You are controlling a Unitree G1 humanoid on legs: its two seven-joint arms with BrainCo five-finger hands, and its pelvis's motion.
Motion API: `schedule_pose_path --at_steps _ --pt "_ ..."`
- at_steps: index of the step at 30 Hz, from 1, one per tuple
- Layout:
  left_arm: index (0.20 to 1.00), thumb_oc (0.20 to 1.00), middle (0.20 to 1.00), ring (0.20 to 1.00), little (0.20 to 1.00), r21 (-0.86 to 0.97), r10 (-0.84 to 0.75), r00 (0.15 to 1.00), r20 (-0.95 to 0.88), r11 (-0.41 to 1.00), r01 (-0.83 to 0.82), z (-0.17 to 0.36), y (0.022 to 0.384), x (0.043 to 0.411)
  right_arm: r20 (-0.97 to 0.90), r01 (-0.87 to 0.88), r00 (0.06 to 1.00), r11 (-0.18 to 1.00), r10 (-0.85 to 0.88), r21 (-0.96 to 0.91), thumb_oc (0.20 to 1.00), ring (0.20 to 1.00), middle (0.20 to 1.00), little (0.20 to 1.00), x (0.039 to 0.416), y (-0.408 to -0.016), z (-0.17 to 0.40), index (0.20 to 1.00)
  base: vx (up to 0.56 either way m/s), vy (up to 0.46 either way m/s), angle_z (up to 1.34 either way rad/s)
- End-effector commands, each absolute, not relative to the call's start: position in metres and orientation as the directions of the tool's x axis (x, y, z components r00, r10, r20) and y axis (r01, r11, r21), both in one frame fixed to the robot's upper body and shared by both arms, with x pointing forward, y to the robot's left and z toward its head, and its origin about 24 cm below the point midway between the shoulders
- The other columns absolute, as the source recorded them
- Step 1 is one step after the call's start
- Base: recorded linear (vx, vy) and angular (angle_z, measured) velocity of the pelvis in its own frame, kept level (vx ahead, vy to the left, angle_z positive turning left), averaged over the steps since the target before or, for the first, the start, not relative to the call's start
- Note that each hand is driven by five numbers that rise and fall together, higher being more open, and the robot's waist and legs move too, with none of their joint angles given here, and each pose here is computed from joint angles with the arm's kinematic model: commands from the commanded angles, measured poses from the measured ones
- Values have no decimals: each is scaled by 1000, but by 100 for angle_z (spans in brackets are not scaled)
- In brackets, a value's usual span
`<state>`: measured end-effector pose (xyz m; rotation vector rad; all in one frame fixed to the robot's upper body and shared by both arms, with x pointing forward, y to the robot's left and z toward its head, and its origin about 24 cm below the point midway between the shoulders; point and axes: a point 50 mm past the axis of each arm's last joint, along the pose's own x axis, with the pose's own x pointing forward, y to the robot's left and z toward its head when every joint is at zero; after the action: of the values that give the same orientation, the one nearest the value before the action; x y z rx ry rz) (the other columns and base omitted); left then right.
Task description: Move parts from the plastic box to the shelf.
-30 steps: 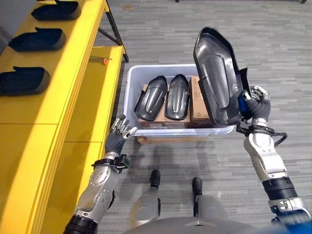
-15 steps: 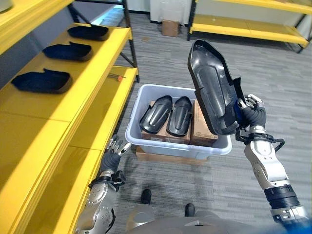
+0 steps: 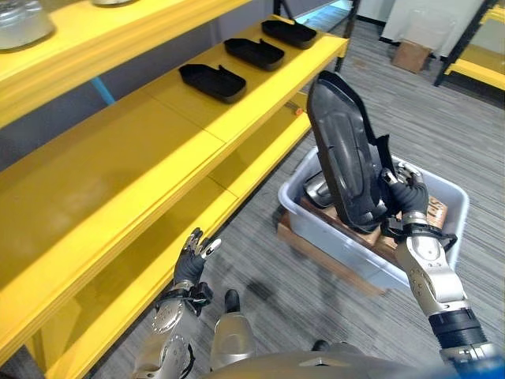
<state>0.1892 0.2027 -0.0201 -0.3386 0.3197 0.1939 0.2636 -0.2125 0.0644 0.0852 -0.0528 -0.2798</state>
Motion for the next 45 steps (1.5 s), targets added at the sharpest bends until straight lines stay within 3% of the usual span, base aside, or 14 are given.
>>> schedule_pose_path --at_steps 1,8,23,32,45 --pt "1000 1000 1000 1000 1000 -254 134 966 -223 948 -190 1 209 193 211 264 934 956 -287 130 200 200 200 200 268 -219 98 200 153 224 25" --pt "1000 1000 1000 1000 1000 -254 217 958 -190 931 -261 8 220 193 245 215 937 964 -249 156 200 200 200 200 277 -201 108 200 139 239 13" --pt "1000 1000 1000 1000 1000 -142 227 969 -97 960 -239 27 232 212 218 154 955 964 -201 216 200 200 200 200 276 -185 100 200 84 202 33" --pt "1000 1000 1000 1000 1000 -147 176 983 -52 972 -181 34 221 225 192 155 960 957 -204 245 200 200 200 200 270 -190 94 200 77 -86 44" --pt "1000 1000 1000 1000 1000 -182 191 961 -202 956 -229 5 225 194 139 171 970 966 -200 193 200 200 200 200 258 -203 81 200 56 -184 21"
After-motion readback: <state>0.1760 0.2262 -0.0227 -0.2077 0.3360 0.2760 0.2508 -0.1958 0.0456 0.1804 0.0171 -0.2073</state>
